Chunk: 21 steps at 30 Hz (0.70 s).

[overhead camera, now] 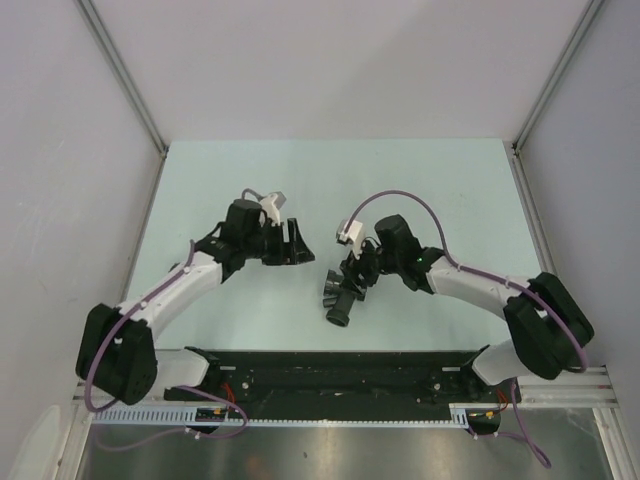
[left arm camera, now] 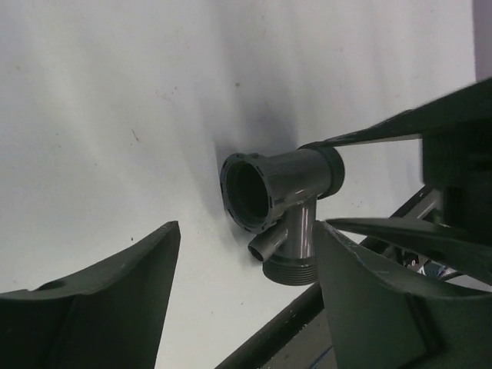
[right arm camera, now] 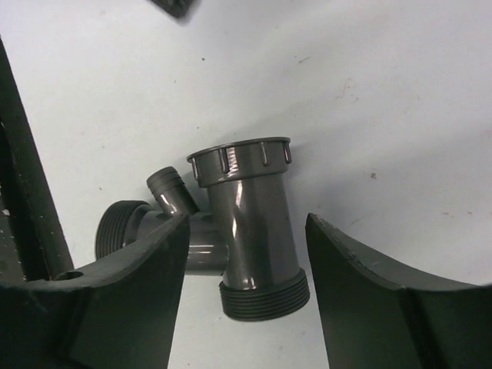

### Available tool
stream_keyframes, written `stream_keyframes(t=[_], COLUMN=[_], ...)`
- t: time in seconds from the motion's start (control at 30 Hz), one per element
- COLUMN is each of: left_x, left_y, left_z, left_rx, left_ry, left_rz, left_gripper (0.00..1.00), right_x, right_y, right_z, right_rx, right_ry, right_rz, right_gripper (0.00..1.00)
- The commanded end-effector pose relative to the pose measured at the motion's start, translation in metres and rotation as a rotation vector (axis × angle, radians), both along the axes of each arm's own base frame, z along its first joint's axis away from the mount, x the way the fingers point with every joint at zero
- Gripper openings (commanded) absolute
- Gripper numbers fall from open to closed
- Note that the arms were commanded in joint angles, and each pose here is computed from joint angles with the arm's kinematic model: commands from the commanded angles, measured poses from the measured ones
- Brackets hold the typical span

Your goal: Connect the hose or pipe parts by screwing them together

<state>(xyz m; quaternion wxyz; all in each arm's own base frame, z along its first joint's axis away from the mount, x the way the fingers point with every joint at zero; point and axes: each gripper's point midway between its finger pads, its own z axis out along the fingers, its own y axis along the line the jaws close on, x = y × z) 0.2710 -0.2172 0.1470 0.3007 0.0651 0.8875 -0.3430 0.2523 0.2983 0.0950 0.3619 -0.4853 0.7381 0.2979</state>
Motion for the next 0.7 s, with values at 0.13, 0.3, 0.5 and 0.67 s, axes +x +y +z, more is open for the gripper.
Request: stream_keyframes(t=[0.13,0.3,0.5,0.67], left_x=[0.0,0.001,-0.002,-0.004], left_y=[-0.036,-0.05,-0.059,-0.066], left_z=[-0.021,-0.037,-0.053,-0.057], left_rx=[0.038,0.068,0.089,0.094], left_ry=[0.072,0.106,0.142,0.148], left_rz=[-0.075,-0.103,-0.131,-0.154], left_gripper=[0.65,0.61,0.55,0.53], right_x=[0.013,0.012,0.008,0.008], right_y=[-0.014,-0.026,-0.032,-0.034], right_z=[0.059,0.055,0.056,0.055], right_rx=[0.182,0.175,0.19,0.212], right_ry=[-0.11,-0.088,-0.091,-0.074], right_rz=[-0.224,-0.296,-0.309,-0.317], right_gripper=[0.74,0.8,0.82,0.82])
